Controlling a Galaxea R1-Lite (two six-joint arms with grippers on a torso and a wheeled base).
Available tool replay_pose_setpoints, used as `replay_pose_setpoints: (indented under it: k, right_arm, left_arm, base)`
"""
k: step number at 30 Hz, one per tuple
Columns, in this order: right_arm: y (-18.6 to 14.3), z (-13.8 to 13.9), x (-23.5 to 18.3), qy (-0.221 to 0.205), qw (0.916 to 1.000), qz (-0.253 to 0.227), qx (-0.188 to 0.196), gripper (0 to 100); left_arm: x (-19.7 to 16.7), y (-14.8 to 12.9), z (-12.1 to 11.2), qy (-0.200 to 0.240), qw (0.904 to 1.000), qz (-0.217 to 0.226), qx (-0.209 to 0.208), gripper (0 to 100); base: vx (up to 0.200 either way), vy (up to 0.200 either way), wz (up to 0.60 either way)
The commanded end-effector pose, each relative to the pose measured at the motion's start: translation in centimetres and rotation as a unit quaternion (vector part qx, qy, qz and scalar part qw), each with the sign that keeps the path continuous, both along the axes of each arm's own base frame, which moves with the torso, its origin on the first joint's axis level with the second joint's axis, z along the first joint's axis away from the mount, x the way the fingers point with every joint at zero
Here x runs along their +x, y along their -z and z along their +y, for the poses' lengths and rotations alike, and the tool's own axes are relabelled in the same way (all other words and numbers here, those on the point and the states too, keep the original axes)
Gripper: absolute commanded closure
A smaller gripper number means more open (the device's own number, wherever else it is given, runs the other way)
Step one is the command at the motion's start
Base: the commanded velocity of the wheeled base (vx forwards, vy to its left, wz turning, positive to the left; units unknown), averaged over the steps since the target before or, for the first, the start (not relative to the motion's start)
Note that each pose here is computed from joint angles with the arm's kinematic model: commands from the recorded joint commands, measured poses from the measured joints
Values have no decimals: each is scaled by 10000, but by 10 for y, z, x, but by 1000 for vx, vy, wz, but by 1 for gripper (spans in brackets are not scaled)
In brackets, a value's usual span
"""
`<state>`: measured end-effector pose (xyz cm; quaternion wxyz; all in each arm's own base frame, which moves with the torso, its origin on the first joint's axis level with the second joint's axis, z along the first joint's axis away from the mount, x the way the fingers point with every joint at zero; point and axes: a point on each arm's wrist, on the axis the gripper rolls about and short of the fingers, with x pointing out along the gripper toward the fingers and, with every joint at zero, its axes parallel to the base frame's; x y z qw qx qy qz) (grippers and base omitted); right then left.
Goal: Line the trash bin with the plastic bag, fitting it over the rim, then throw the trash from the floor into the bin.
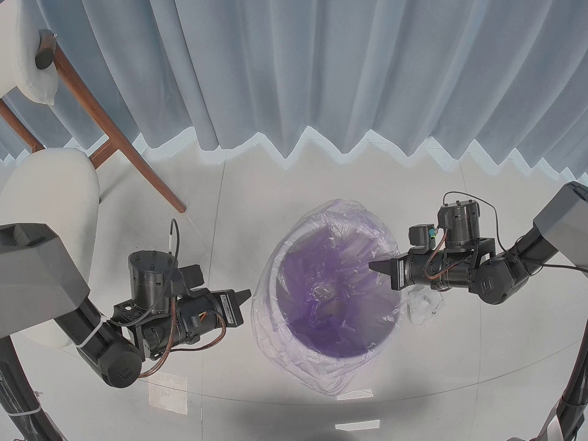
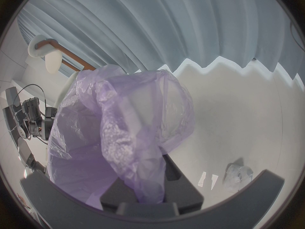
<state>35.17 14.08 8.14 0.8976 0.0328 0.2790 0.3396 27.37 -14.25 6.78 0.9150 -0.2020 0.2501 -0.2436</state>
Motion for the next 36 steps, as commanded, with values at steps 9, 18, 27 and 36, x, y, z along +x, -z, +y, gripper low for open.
replay_pose_setpoints:
  k: [9,18,27,36]
  right_arm:
    - [0,-3,-2,28,10000,-74,27,100]
    - [4,0,-6,-26,9999,-110,41,100]
    - [4,-1,-7,-19,9999,-108,54,100]
    - [8,-2,-10,-15,10000,-24,28,100]
  left_arm:
    - [-37,-4,17,-197,9997,-121,-23,0]
    - [-26,10,8,-171,9996,-172,-164,0]
    - [-17,35,-2,-135,9996,-191,-148,0]
    - [-10,32,-15,-19,9989,-368,-281,100]
  base:
    - [0,0,0]
    - [0,0,0]
    - [0,0,0]
    - [0,0,0]
